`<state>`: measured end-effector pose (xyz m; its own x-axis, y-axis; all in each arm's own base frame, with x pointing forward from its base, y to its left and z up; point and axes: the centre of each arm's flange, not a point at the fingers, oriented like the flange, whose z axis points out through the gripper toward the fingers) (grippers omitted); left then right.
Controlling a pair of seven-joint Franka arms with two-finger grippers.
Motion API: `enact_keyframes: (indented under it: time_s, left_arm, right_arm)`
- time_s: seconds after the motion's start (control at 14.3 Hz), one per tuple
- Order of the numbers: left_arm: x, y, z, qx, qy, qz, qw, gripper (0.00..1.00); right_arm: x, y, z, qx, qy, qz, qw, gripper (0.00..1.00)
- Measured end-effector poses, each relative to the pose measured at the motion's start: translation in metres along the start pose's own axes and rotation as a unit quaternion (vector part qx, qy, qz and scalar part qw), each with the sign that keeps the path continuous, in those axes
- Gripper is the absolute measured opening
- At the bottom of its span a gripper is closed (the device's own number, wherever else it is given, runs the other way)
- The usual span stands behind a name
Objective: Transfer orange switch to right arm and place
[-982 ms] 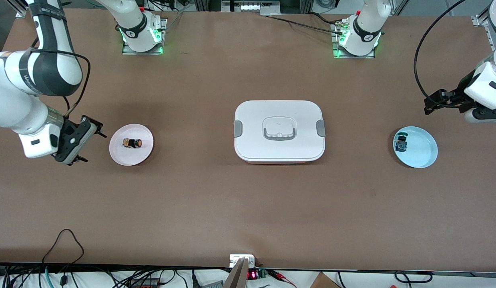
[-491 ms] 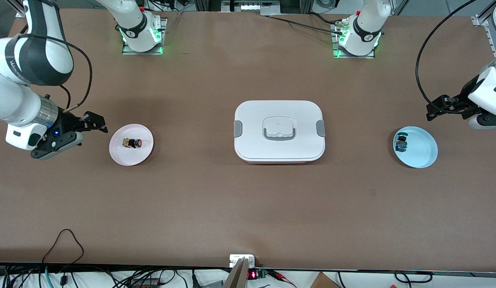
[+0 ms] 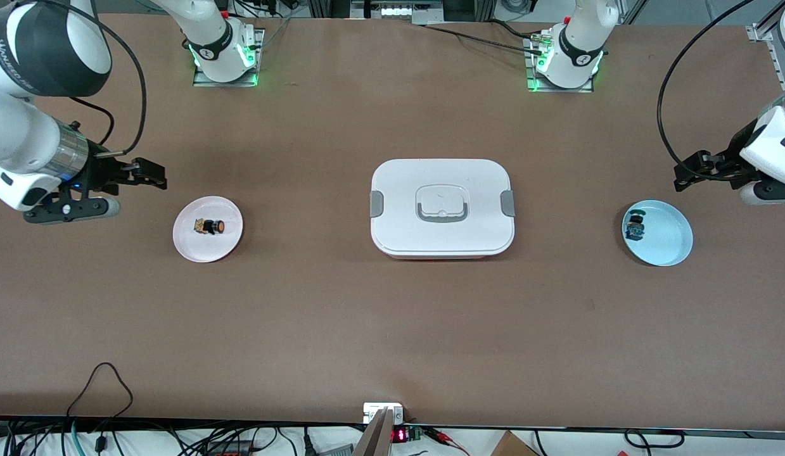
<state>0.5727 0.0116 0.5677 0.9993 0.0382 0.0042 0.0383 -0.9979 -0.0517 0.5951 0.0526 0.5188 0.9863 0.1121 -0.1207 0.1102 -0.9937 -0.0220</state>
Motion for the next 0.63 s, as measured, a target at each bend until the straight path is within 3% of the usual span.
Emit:
enact_keyframes:
  time_s: [0.21, 0.63]
  left_arm:
    - [-0.001, 0.002, -0.002, 0.0, -0.002, 0.002, 1.0, 1.0]
    - [-0.001, 0.005, -0.004, 0.0, -0.001, 0.004, 1.0, 1.0]
  right_arm:
    - [0.0, 0.029, -0.021, -0.016, 0.018, 0.031, 0.999, 1.0]
    - [-0.015, 0.103, -0.068, -0.014, 0.039, 0.102, 0.994, 1.0]
